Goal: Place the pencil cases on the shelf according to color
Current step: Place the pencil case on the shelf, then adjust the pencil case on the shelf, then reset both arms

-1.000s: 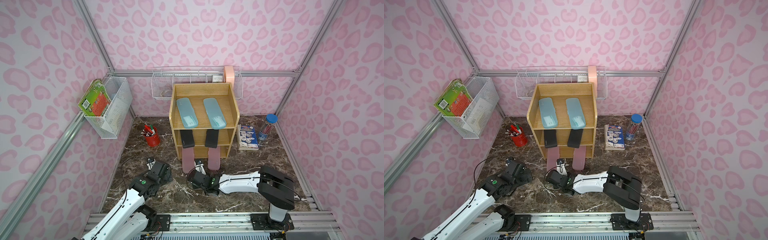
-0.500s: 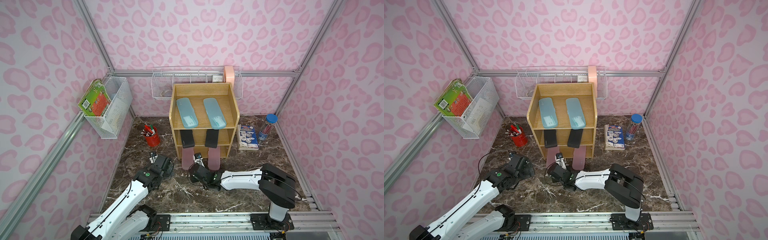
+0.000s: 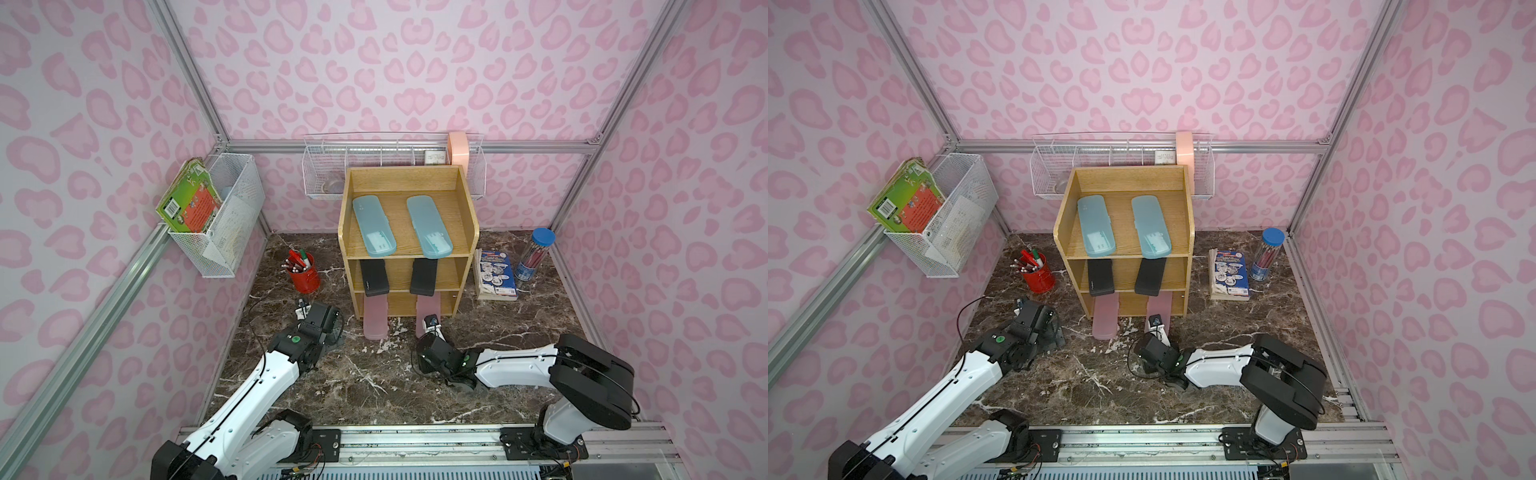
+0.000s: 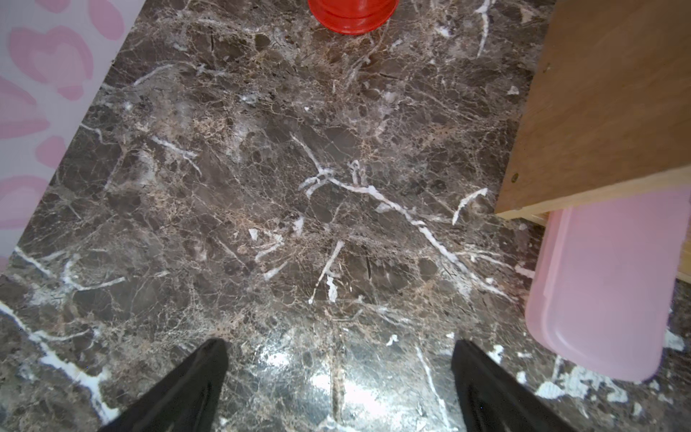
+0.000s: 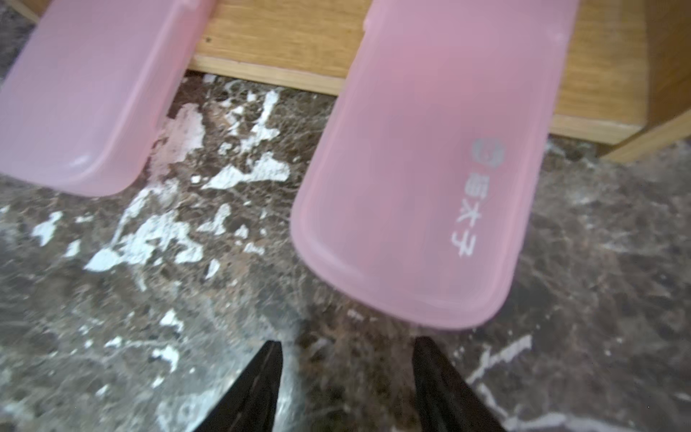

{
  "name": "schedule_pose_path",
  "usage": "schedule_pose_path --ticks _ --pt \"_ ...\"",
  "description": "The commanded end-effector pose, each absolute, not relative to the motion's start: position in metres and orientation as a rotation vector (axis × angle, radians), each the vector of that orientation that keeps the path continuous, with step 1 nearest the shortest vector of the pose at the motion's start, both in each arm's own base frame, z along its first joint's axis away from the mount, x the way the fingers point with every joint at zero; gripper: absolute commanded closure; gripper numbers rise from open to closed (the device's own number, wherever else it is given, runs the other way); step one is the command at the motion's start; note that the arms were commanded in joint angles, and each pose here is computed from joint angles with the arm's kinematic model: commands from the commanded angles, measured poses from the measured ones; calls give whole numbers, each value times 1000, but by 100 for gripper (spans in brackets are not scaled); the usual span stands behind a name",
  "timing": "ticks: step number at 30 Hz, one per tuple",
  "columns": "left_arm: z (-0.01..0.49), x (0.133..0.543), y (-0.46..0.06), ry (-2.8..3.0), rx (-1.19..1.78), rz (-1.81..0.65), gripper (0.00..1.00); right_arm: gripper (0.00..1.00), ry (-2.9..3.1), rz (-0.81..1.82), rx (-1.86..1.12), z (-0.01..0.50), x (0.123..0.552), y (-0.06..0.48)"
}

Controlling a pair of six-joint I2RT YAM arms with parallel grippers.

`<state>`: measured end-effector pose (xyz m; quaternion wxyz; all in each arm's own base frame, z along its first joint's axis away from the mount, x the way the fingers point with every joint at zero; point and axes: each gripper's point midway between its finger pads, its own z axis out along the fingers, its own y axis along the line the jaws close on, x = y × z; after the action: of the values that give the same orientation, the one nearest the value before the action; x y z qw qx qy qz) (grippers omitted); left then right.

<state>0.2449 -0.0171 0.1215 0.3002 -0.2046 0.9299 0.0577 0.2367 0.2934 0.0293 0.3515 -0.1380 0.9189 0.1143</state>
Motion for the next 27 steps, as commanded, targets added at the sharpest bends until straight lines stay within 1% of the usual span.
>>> schedule_pose_path --ticks 1,2,4,6,10,14,15,18,21,24,26,27 --pt "122 251 -11 2463 -544 160 1 42 2313 262 -411 41 254 299" --pt "122 253 -10 2459 -554 151 1 41 2299 257 -411 45 258 299" --pt "120 256 -10 2452 -565 136 2 35 2278 261 -405 53 260 299" --pt "118 259 -11 2443 -567 117 1 32 2267 259 -380 58 261 294" --pt "119 262 -6 2430 -585 143 2 18 2261 280 -364 68 251 286" --pt "130 261 9 2367 -624 209 1 3 2263 255 -287 75 231 258" --pt "132 260 14 2346 -635 226 1 1 2263 245 -260 75 227 250" --pt "138 259 24 2279 -659 274 1 1 2247 173 -152 80 222 214" --pt "139 260 33 2239 -652 338 1 1 2149 39 20 94 230 166" --pt "148 260 47 2142 -726 405 1 1 2055 -8 81 115 251 132" --pt "153 271 52 2058 -676 444 2 1 2013 6 128 125 271 106" --pt "155 273 56 2016 -706 462 2 1 1984 12 148 131 279 94"
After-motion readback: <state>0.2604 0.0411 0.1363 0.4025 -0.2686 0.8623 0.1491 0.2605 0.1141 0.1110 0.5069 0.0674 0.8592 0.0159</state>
